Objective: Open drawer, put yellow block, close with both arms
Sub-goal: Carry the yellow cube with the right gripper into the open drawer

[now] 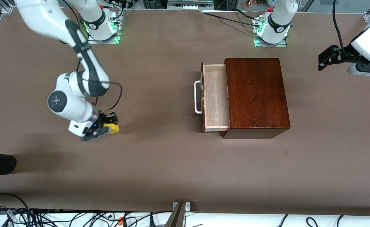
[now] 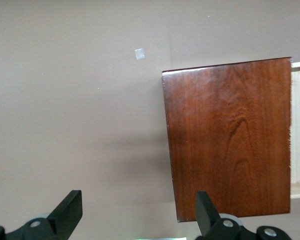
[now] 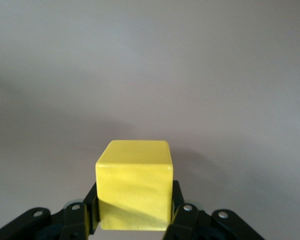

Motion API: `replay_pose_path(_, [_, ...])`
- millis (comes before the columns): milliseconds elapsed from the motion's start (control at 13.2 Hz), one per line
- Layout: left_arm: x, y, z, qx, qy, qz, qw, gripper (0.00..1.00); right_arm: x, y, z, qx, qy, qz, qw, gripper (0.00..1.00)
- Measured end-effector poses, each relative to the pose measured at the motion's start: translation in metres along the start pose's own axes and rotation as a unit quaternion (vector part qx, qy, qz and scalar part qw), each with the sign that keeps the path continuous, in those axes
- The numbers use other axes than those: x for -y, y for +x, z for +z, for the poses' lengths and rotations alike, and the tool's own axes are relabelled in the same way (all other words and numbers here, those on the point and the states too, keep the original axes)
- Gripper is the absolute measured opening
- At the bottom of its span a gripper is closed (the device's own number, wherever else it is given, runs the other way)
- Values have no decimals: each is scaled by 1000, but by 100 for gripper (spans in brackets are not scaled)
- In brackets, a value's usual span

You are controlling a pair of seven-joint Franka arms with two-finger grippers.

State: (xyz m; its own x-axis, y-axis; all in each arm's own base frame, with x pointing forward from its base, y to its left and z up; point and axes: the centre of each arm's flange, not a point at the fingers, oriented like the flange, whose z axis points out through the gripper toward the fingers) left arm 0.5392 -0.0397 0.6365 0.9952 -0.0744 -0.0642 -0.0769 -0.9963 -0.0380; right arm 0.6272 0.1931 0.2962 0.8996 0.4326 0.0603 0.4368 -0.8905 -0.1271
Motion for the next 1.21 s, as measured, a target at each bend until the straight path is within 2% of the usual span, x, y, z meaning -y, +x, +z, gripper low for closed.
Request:
replay_pose_path(227, [16, -8, 21, 12, -1, -14, 1000, 100, 128, 36, -63, -30, -12, -118, 993, 56])
replay_pose_path(454, [24, -8, 23, 10, -2, -22, 1000, 100, 252, 46, -92, -50, -25, -220, 974, 56])
replay_pose_path(681, [22, -7, 23, 8, -1, -20, 1000, 100, 364, 40, -86, -64, -24, -299, 952, 56])
replay_pose_path(757, [22, -7, 23, 9, -1, -20, 1000, 100, 394, 38, -80, -65, -30, -322, 944, 56])
replay_pose_path(908, [22, -7, 23, 9, -1, -21, 1000, 100, 443, 36, -66, -51, -41, -358, 931, 56])
replay_pose_path(1211, [22, -7, 23, 9, -1, -20, 1000, 100, 500, 30, -43, -40, -59, -399, 914, 56])
